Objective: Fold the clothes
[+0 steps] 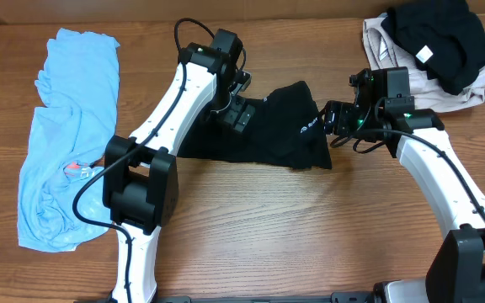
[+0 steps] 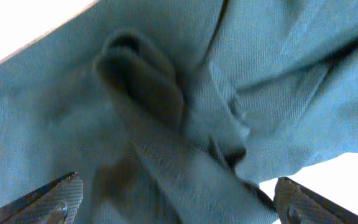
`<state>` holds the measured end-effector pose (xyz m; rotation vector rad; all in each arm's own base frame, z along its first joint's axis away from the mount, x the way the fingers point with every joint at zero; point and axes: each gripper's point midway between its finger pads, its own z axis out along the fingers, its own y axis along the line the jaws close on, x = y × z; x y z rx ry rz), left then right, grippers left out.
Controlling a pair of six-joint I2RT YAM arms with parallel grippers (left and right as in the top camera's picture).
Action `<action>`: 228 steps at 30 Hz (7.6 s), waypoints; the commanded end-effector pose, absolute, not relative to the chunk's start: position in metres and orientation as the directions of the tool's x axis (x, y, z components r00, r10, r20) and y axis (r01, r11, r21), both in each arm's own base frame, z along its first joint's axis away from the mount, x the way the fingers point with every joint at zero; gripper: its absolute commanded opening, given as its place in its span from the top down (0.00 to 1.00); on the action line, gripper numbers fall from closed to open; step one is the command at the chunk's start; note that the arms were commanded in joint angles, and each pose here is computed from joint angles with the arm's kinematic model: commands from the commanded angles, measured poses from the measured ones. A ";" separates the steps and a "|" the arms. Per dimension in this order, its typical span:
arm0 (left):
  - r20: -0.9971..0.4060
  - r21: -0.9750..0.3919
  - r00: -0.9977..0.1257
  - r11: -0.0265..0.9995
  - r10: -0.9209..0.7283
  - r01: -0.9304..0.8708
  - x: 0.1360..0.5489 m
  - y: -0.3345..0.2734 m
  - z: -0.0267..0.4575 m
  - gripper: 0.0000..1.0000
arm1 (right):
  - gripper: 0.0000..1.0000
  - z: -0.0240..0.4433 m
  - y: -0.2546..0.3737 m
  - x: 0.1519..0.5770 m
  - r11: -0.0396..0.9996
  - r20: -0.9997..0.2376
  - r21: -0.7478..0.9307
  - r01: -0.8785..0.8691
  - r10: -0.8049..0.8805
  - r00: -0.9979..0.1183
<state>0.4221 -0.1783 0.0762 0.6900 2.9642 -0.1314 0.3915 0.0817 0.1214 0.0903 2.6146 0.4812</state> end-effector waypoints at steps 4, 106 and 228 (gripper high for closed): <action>-0.133 -0.056 -0.913 0.917 0.385 0.394 0.433 -0.164 0.100 0.00 | 0.18 0.137 0.084 0.397 0.936 -0.486 0.349 -0.048 0.137 -0.863; -0.366 0.191 -0.924 0.962 -0.113 -0.194 0.392 0.009 0.279 0.00 | 0.00 0.047 0.102 0.416 0.907 -0.406 0.411 -0.088 0.096 -0.909; -0.208 -0.333 -0.947 0.892 0.246 0.305 0.474 -0.094 0.122 0.00 | 0.36 0.098 0.184 0.381 0.910 -0.268 0.388 -0.150 -0.044 -0.963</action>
